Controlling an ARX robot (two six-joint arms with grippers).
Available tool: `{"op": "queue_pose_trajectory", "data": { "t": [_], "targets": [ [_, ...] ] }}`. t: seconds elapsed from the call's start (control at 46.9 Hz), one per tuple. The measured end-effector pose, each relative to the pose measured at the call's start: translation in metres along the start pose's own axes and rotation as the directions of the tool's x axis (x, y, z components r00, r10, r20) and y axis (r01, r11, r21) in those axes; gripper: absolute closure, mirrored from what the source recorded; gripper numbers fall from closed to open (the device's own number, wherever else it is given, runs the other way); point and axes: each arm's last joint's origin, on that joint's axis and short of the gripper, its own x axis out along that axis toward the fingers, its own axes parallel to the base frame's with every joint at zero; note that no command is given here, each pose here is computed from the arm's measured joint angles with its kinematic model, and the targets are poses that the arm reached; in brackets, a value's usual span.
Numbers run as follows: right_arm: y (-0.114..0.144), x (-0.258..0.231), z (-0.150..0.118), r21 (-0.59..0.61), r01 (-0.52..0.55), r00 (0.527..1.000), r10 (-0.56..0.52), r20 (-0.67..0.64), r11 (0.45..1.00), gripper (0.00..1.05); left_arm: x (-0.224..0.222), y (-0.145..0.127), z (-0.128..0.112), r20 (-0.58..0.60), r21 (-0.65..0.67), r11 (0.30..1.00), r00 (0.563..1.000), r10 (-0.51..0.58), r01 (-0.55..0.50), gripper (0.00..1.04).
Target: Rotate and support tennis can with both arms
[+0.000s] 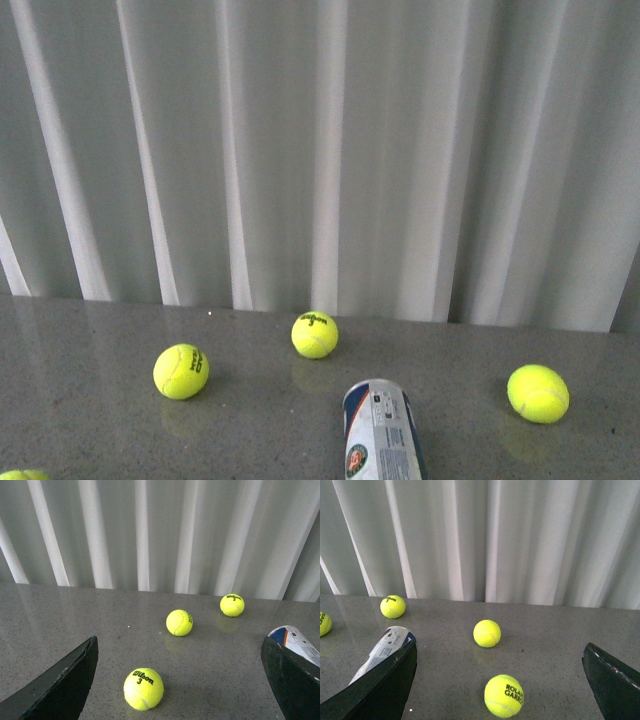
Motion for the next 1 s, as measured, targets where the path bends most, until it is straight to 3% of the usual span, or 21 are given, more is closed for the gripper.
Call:
{"op": "queue_pose_trajectory", "data": {
  "t": [0.831, 0.916, 1.001],
  "targets": [
    [0.000, 0.000, 0.000, 0.000, 0.000, 1.000, 0.000, 0.000, 1.000, 0.07, 0.000, 0.000, 0.000, 0.000, 0.000, 1.000, 1.000, 0.000, 0.000, 0.07],
    [0.003, 0.007, 0.006, 0.048, 0.011, 0.973, 0.000, -0.230, 0.999, 0.07, 0.000, 0.000, 0.000, 0.000, 0.000, 1.000, 1.000, 0.000, 0.000, 0.07],
    [0.017, 0.036, 0.030, 0.087, -0.057, 0.942, 0.083, -0.325, 0.995, 0.07, 0.000, 0.000, 0.000, 0.001, 0.000, 1.000, 1.000, 0.000, 0.000, 0.07]
  ]
}}
